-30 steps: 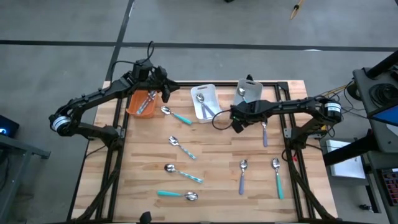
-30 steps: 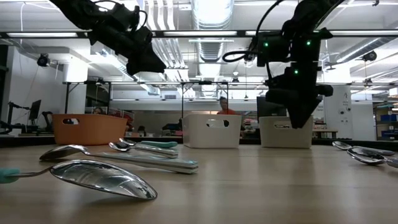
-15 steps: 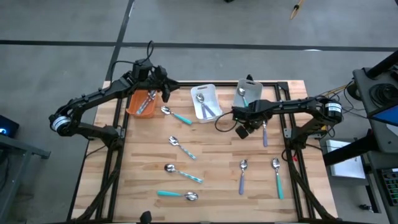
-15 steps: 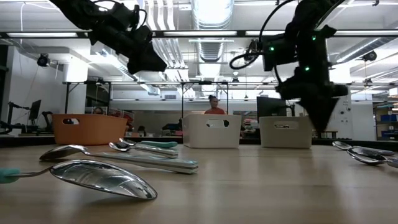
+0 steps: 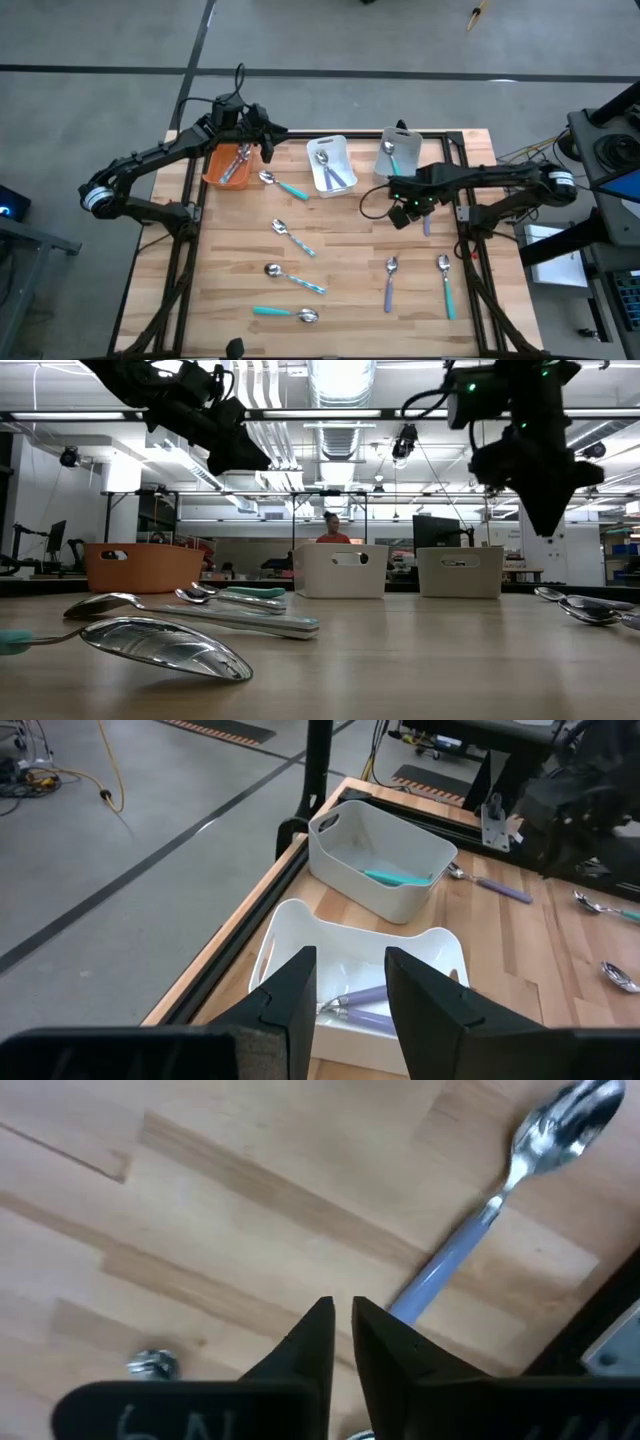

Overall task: Sort silverware by color (type)
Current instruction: Put the blue spoon into the gray bin

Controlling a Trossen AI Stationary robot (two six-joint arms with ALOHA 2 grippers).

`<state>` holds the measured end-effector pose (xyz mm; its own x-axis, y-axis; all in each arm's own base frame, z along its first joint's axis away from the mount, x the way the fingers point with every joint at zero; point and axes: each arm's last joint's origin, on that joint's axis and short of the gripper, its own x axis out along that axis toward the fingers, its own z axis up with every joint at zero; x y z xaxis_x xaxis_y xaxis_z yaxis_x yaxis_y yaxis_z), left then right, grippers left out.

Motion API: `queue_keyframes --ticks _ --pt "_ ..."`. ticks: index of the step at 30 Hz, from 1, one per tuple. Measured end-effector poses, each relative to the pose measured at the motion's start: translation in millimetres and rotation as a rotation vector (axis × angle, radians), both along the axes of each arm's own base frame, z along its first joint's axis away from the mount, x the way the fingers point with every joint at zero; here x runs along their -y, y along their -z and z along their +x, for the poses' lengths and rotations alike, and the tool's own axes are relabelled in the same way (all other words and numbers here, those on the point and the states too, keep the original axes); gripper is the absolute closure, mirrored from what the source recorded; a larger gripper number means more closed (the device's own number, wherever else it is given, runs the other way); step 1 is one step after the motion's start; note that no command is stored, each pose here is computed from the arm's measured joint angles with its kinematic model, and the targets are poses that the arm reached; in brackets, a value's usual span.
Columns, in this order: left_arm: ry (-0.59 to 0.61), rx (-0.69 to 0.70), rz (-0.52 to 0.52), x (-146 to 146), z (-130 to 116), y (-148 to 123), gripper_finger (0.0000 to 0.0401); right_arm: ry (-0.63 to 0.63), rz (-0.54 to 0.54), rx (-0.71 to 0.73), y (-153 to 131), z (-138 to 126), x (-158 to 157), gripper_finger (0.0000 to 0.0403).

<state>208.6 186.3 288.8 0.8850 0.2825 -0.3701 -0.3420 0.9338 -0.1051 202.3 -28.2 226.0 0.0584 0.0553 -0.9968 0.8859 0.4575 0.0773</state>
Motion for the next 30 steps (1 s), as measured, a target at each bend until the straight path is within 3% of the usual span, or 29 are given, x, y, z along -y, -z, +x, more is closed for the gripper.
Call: queue_keyframes --ticks 5,10,13,19,30 --pt "0.000 0.000 0.000 0 0 0 0.0299 0.044 0.134 -0.001 4 -10 -24 0.0393" --pt "0.003 -0.003 0.006 0 0 0 0.0299 0.069 0.388 -0.071 19 -22 -47 0.0394" --pt "0.003 -0.007 0.002 0 0 1 0.0299 0.088 0.479 -0.129 25 -27 -60 0.0394" --pt "0.008 -0.010 0.011 0 0 1 0.0299 0.117 0.491 -0.190 30 -32 -77 0.0394" --pt "0.011 -0.024 0.007 1 -1 2 0.0299 0.037 0.453 -0.229 61 -52 -93 0.0394"
